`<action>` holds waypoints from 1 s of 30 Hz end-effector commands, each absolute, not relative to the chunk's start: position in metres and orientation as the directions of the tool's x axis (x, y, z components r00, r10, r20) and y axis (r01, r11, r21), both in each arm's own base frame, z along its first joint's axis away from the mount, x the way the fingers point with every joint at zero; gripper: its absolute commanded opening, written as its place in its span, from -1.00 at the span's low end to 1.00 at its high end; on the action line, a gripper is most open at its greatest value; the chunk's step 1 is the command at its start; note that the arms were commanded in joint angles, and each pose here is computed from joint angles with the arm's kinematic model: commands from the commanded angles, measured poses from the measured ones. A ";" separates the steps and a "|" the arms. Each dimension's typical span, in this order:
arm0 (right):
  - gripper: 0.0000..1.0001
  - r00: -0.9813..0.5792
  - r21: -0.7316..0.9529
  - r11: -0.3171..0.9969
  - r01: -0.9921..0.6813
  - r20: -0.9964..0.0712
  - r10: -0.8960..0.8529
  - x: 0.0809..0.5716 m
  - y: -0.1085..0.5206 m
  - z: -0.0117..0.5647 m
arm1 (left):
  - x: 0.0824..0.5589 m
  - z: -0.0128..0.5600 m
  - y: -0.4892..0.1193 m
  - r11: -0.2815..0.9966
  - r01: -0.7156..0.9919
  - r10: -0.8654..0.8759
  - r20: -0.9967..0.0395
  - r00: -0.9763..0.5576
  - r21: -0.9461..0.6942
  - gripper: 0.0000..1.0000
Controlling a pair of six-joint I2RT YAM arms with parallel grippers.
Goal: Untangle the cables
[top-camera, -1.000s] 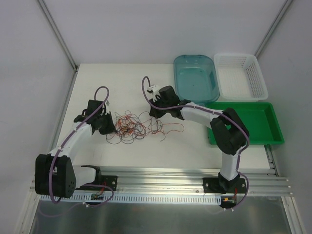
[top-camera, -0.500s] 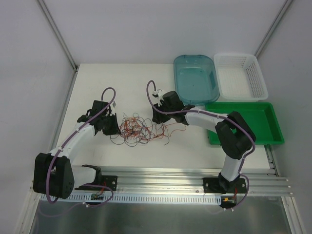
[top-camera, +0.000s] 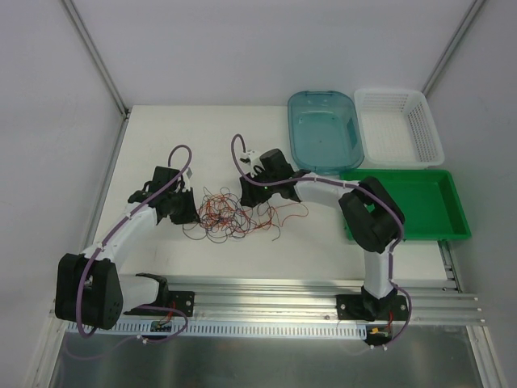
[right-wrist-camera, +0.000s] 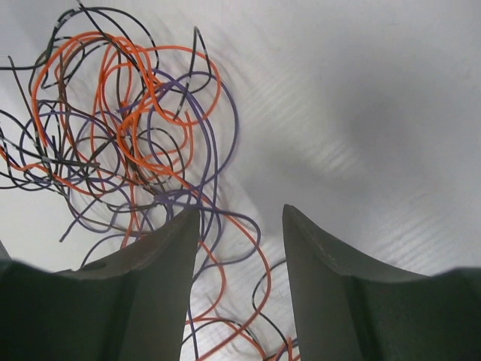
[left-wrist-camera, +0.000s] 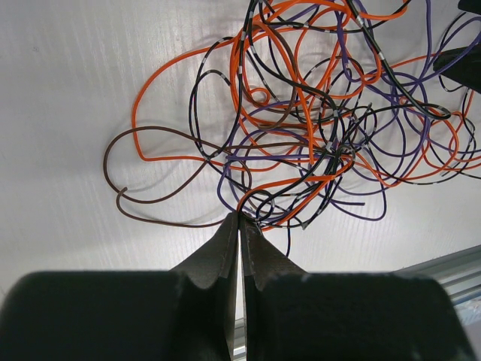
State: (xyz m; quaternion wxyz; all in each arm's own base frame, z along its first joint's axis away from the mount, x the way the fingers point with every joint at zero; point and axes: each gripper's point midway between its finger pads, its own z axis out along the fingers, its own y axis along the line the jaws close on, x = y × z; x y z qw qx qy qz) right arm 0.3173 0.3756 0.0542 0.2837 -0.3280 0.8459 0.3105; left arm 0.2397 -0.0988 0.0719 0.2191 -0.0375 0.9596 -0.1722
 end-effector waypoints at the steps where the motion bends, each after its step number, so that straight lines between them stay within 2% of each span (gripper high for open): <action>1: 0.03 -0.578 0.352 0.514 -0.782 -0.717 -0.389 0.318 0.398 0.069 | 0.243 0.080 -0.105 0.935 0.047 -0.113 -0.421 -0.900 -0.352 -1.00; 3: -0.03 -0.595 0.359 0.526 -0.771 -0.701 -0.393 0.321 0.399 0.062 | 0.243 0.079 -0.104 0.936 0.043 -0.115 -0.420 -0.900 -0.348 -1.00; 6: -0.35 -0.593 0.350 0.538 -0.767 -0.708 -0.384 0.327 0.401 0.063 | 0.243 0.077 -0.101 0.943 0.030 -0.118 -0.417 -0.901 -0.332 -1.00; 7: -0.48 -0.588 0.344 0.540 -0.768 -0.712 -0.383 0.327 0.401 0.065 | 0.243 0.076 -0.100 0.944 0.023 -0.122 -0.414 -0.902 -0.329 -1.00; 8: -0.71 -0.585 0.332 0.552 -0.765 -0.717 -0.379 0.329 0.398 0.068 | 0.244 0.075 -0.097 0.950 0.011 -0.127 -0.416 -0.901 -0.313 -1.00; 10: -0.98 -0.565 0.308 0.562 -0.768 -0.740 -0.366 0.332 0.394 0.089 | 0.241 0.071 -0.092 0.957 -0.022 -0.140 -0.393 -0.909 -0.289 -1.00; 12: -0.99 -0.561 0.293 0.572 -0.766 -0.740 -0.373 0.329 0.388 0.101 | 0.240 0.065 -0.085 0.965 -0.062 -0.156 -0.368 -0.917 -0.255 -1.00; 15: -0.99 -0.508 0.256 0.568 -0.783 -0.789 -0.345 0.324 0.377 0.153 | 0.236 0.059 -0.074 0.976 -0.106 -0.165 -0.333 -0.928 -0.189 -1.00; 19: -0.99 -0.448 0.240 0.566 -0.789 -0.855 -0.261 0.308 0.360 0.245 | 0.235 0.058 -0.067 0.980 -0.129 -0.172 -0.322 -0.931 -0.151 -1.00; 23: -0.99 -0.340 0.230 0.540 -0.810 -0.934 -0.112 0.277 0.333 0.353 | 0.232 0.057 -0.062 0.982 -0.143 -0.176 -0.315 -0.933 -0.125 -1.00; 30: -0.99 -0.170 0.203 0.486 -0.850 -0.979 0.111 0.220 0.286 0.486 | 0.231 0.056 -0.050 0.979 -0.187 -0.202 -0.311 -0.929 -0.079 -1.00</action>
